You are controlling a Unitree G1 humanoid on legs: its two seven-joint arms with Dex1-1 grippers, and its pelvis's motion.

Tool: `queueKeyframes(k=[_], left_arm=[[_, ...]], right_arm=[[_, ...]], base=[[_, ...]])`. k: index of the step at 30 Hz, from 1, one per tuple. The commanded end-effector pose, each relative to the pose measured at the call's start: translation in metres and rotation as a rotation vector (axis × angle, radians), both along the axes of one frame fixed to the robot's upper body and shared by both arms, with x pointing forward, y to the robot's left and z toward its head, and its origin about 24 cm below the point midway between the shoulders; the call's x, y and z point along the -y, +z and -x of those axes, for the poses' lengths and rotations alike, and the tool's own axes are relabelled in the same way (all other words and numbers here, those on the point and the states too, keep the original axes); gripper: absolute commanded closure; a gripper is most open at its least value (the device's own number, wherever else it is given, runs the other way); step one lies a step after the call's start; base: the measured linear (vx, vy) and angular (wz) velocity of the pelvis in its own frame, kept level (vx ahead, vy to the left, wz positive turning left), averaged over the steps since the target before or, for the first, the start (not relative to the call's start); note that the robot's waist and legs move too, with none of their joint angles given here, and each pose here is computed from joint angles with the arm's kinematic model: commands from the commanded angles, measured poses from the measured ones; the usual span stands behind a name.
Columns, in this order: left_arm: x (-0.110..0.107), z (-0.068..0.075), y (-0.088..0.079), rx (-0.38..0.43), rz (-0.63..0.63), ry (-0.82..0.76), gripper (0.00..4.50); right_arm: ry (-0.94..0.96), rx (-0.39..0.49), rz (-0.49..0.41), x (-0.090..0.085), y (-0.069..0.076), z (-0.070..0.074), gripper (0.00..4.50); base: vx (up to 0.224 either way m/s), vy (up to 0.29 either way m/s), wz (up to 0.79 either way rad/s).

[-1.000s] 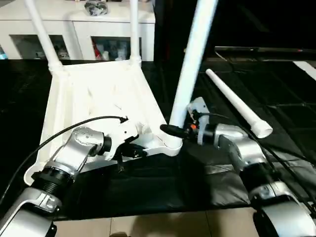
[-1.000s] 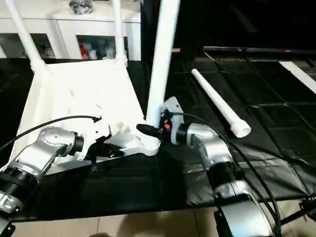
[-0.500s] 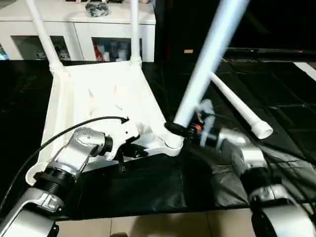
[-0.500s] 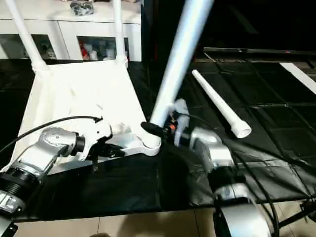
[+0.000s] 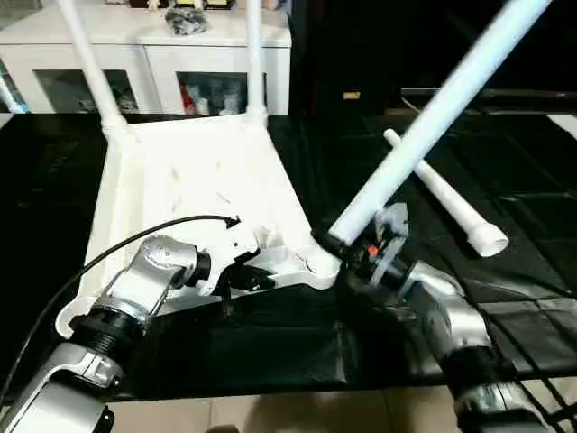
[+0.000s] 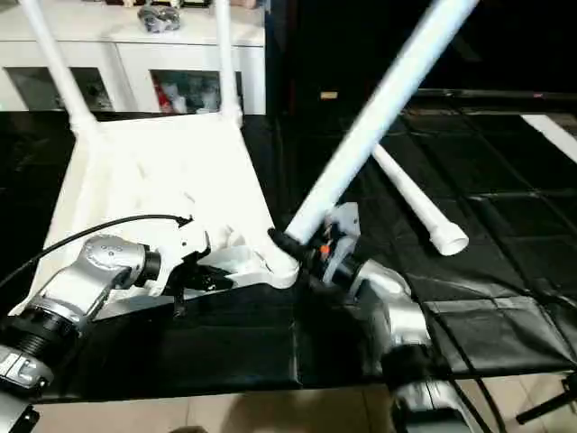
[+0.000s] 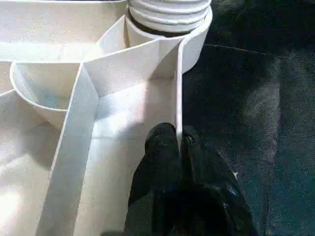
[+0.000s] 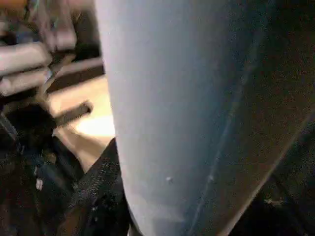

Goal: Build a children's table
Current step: Insert table leg to table base, then rotate leg to tighten

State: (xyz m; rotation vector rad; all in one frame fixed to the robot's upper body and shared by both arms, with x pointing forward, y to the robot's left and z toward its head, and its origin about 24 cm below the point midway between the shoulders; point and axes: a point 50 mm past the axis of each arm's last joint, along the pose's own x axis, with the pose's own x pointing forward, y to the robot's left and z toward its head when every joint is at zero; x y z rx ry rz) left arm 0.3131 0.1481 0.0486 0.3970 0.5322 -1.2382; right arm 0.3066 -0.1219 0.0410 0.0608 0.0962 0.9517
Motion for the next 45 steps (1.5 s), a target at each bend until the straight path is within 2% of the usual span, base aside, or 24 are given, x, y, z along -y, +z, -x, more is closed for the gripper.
queueKeyframes(k=[1,6,11,18,25,32,39,42,45], left_arm=[[-0.011,-0.017,0.024,0.108,0.020,0.077,4.50],[-0.013,-0.019,0.023,0.123,0.021,0.109,4.50],[-0.015,-0.017,0.024,0.127,0.021,0.103,4.50],[-0.010,-0.017,0.024,0.129,-0.031,-0.035,4.50],[-0.006,-0.023,0.026,0.135,-0.085,-0.100,4.50],[-0.006,-0.028,0.027,0.125,-0.105,-0.128,4.50],[-0.009,-0.033,0.025,0.111,-0.076,-0.048,4.50],[-0.012,-0.033,0.025,0.118,-0.046,0.016,4.50],[-0.012,-0.031,0.025,0.107,-0.004,0.120,4.50]], right_arm=[[0.013,-0.179,0.175,0.020,-0.044,0.023,2.59],[0.085,-0.200,0.208,0.015,-0.047,0.026,2.59],[0.106,-0.220,0.184,0.008,-0.049,0.020,2.59],[0.243,-0.209,0.165,-0.009,-0.041,0.012,2.59],[0.380,-0.195,0.172,-0.014,-0.038,0.017,2.59],[0.436,-0.209,0.158,-0.013,-0.038,0.020,2.59],[0.361,-0.193,0.160,-0.015,-0.036,0.013,2.59],[0.251,-0.188,0.207,-0.015,-0.039,0.005,2.59],[0.086,-0.201,0.205,-0.015,-0.039,-0.007,2.59]], base=[[0.000,0.000,0.00],[0.000,0.000,0.00],[0.000,0.000,0.00],[0.000,0.000,0.00],[0.000,0.000,0.00],[0.000,0.000,0.00],[0.000,0.000,0.00],[0.000,0.000,0.00],[0.000,0.000,0.00]])
